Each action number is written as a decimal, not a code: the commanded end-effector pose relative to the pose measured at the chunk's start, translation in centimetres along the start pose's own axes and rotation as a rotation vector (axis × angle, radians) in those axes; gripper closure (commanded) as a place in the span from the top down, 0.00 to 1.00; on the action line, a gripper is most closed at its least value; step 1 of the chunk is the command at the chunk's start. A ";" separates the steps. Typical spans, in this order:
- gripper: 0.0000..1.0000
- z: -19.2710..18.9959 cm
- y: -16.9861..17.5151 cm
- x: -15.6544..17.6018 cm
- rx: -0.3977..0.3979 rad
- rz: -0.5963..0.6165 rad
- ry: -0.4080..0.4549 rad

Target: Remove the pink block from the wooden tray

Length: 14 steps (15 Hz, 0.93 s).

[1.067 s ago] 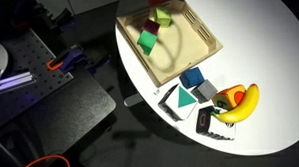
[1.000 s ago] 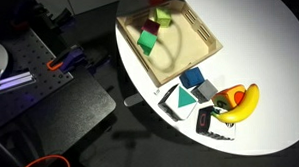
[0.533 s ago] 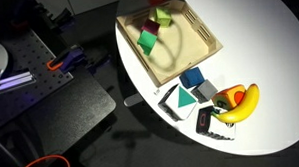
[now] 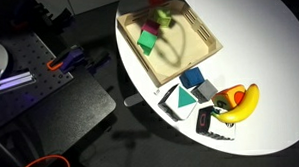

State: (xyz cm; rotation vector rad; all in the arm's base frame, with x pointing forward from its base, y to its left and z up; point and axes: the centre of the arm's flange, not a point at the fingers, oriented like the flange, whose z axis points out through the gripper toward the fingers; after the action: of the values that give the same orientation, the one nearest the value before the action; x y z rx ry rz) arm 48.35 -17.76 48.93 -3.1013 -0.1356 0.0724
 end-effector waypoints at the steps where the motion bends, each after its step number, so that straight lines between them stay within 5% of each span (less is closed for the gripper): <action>1: 1.00 2.0 0.8 2.1 0.024 -0.020 -0.054; 7: 1.00 8.9 0.4 5.0 0.012 -0.024 -0.124; 14: 1.00 16.1 -0.6 7.7 -0.029 -0.026 -0.081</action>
State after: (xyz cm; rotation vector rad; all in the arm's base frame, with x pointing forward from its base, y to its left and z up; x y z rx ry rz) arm 54.27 -16.26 34.25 -3.1181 -0.2035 0.2467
